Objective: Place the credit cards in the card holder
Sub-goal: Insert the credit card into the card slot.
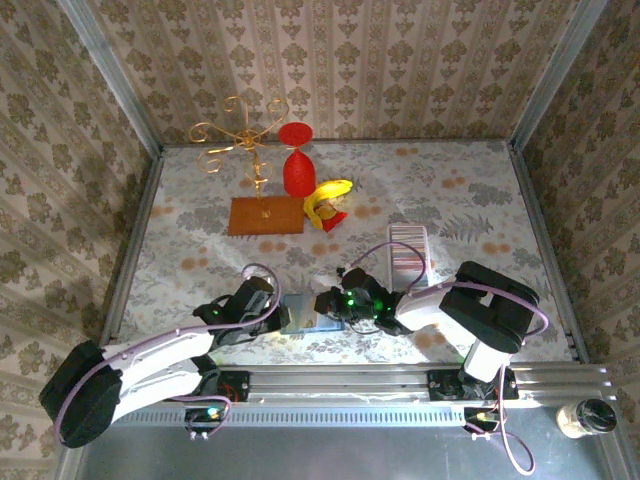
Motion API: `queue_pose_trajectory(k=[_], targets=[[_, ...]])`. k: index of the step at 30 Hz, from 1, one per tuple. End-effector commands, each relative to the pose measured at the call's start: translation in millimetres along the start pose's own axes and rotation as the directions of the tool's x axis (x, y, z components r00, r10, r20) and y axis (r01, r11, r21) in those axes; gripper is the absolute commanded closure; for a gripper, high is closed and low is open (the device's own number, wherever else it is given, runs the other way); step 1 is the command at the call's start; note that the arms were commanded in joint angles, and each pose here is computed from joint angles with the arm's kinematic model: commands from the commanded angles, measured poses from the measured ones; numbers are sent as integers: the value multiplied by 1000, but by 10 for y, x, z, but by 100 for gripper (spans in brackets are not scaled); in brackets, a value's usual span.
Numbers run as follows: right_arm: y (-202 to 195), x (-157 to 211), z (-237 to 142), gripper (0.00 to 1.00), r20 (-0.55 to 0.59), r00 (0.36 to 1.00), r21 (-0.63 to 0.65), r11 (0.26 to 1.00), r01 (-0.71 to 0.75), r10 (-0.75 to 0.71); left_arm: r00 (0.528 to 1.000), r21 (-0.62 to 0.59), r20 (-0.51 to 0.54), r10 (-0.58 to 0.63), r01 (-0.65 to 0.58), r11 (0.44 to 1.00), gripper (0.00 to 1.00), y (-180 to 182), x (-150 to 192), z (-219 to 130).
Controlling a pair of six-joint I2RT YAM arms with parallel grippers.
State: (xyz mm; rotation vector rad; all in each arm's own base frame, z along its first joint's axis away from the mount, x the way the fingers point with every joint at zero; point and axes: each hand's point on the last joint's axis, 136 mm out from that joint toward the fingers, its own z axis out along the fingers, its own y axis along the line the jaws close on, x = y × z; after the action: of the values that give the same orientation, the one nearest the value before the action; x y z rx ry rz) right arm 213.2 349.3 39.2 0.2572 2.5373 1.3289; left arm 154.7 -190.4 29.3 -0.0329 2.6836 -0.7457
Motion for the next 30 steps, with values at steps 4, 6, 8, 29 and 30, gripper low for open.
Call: queue_pose_trajectory(k=[4,6,8,29,30], targets=[[-96,78,24,100,-31,999,18,1000,21,-21,999,27,48,11,-12,1000,80,-150,-146,-112],[-92,87,33,100,-37,999,14,1000,23,-23,998,16,55,18,-19,1000,74,-136,-158,-117],[-84,91,34,100,-40,999,9,1000,28,-28,998,-7,54,21,-20,1000,69,-90,-156,-106],[-201,154,21,78,-97,993,101,991,84,-74,998,-123,-67,18,-26,992,68,125,35,142],[-219,143,12,78,-95,992,120,989,92,-81,997,-126,-74,20,-29,992,69,129,49,150]])
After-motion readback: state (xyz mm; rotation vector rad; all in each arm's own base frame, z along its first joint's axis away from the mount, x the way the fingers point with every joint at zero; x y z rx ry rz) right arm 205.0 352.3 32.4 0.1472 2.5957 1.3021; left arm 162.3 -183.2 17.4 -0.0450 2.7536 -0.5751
